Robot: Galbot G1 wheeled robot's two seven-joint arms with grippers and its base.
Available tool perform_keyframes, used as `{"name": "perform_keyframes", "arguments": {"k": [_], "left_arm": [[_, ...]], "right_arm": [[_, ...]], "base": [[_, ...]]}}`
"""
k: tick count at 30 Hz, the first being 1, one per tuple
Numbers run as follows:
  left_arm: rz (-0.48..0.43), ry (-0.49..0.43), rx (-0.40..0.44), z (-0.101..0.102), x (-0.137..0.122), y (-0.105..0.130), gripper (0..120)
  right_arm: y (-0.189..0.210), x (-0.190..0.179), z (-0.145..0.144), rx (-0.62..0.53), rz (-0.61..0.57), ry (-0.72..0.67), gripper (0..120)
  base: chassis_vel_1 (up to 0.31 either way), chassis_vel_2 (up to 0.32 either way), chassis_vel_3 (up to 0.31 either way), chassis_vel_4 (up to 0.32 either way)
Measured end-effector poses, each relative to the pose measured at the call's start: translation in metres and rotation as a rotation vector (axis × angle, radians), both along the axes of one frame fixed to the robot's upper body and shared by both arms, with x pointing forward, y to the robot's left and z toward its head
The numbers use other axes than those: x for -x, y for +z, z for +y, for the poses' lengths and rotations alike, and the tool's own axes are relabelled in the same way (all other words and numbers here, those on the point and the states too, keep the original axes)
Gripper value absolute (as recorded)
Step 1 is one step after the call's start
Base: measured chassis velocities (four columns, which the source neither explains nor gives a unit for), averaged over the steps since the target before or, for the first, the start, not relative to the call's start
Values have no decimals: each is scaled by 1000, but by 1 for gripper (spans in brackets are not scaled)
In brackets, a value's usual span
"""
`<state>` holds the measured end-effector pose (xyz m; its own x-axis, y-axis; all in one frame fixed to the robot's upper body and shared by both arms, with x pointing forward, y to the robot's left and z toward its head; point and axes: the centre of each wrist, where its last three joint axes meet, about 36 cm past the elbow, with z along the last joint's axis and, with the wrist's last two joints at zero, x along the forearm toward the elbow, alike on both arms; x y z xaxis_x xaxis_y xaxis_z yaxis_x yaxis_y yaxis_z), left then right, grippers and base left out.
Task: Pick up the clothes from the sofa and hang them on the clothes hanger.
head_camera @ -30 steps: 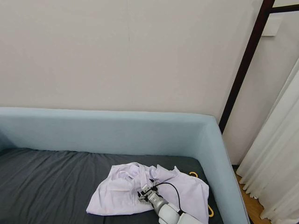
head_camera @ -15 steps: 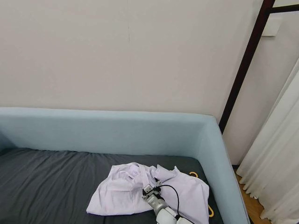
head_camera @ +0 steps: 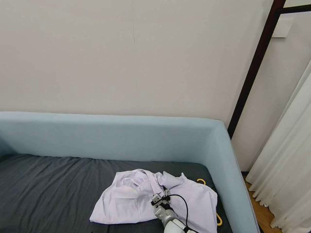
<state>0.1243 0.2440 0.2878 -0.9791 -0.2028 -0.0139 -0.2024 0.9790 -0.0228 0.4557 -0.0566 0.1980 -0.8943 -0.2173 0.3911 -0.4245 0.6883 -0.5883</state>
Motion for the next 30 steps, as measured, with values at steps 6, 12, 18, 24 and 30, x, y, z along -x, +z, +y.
{"name": "perform_keyframes", "arguments": {"k": [6,12,18,24,30], "left_arm": [[-1,1,3,1,-1,0,96],[-5,2,3,3,-1,0,95],[-11,-2,-1,4,-2,1,95],[-13,-1,-6,7,-5,2,95],[-16,-5,-6,11,-17,6,94]], "right_arm": [[-3,-9,9,0,19,-9,38],[-2,-11,11,-1,31,-16,21],[1,-12,8,1,67,-58,0],[14,-13,-4,-15,42,-60,0],[56,-13,-31,-72,-60,1,0]], "base": [[0,0,0,0],[0,0,0,0],[0,0,0,0],[0,0,0,0],[0,0,0,0]]}}
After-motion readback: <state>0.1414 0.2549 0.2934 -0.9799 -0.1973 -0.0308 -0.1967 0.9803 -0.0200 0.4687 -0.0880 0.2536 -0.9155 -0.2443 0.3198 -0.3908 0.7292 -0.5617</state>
